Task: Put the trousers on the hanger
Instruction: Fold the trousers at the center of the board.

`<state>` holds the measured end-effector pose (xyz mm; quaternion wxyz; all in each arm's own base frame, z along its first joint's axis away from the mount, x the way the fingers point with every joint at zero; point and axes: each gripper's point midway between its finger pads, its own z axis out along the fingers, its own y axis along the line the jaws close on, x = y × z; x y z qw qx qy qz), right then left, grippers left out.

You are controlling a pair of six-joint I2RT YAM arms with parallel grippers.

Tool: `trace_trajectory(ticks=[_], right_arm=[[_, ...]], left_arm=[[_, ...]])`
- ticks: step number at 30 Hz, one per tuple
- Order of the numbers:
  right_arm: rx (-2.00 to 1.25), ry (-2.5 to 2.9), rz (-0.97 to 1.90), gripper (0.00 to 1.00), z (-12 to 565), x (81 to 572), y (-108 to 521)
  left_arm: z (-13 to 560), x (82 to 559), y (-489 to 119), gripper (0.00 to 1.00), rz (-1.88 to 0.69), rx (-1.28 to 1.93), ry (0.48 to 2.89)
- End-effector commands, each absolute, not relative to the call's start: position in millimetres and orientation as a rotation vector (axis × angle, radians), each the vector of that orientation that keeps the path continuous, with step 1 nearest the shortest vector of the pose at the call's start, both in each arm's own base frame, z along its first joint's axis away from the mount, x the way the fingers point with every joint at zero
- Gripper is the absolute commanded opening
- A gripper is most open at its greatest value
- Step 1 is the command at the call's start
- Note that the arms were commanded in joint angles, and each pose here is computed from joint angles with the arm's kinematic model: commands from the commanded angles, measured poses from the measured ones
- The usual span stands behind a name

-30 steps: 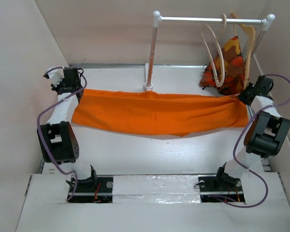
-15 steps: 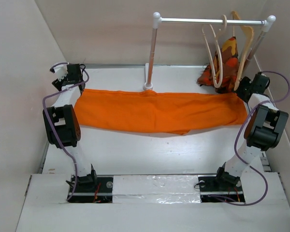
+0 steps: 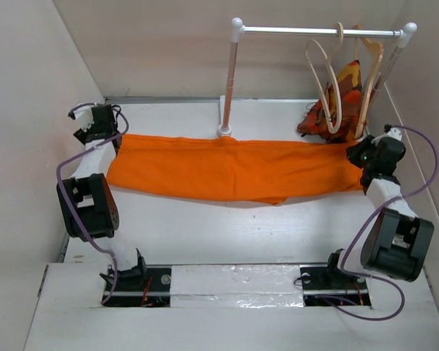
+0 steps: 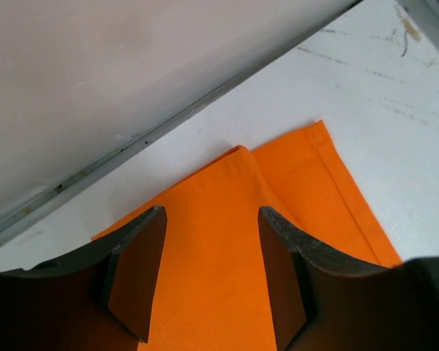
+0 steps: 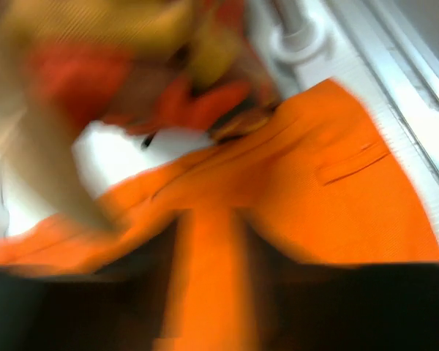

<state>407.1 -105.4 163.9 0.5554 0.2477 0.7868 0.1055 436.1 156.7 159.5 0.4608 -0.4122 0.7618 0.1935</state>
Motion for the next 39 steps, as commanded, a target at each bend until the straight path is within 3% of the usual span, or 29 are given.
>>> trace_trajectory(ticks=[1, 2, 3, 8, 11, 15, 16, 25, 39], right_arm=[[0.473, 1.815, 0.292, 0.11, 169.6, 395.5, -81.5], [0.447, 1.812, 0.309, 0.02, 170.4, 390.2, -75.5], [0.438, 1.840, 0.320, 0.00, 156.6, 383.3, -70.6], [0.326, 1.912, 0.422, 0.00, 121.6, 367.2, -31.4], [0.248, 1.950, 0.460, 0.06, 107.8, 360.7, -10.3], [0.147, 1.966, 0.522, 0.24, 101.7, 354.0, 20.3], [0.118, 1.973, 0.520, 0.33, 100.4, 352.4, 25.5], [-0.096, 2.015, 0.557, 0.35, 84.1, 330.1, 79.6], [-0.171, 2.024, 0.548, 0.35, 79.1, 327.3, 95.6]], left_arm=[[144.8, 437.2, 153.4, 0.50, 0.389, -0.997, 1.941], [149.1, 445.2, 152.8, 0.49, 0.376, -0.979, 1.946], [129.7, 448.3, 145.6, 0.47, 0.376, -0.965, 2.019], [109.6, 461.4, 151.8, 0.43, 0.456, -0.997, 2.071], [103.7, 469.1, 155.1, 0.45, 0.465, -1.000, 2.054], [91.7, 482.1, 155.2, 0.47, 0.452, -1.013, 2.067], [90.4, 484.6, 155.5, 0.47, 0.449, -1.024, 2.062], [83.0, 505.9, 156.1, 0.47, 0.405, -1.044, 2.020], [63.5, 521.1, 158.7, 0.41, 0.424, -1.059, 2.061]])
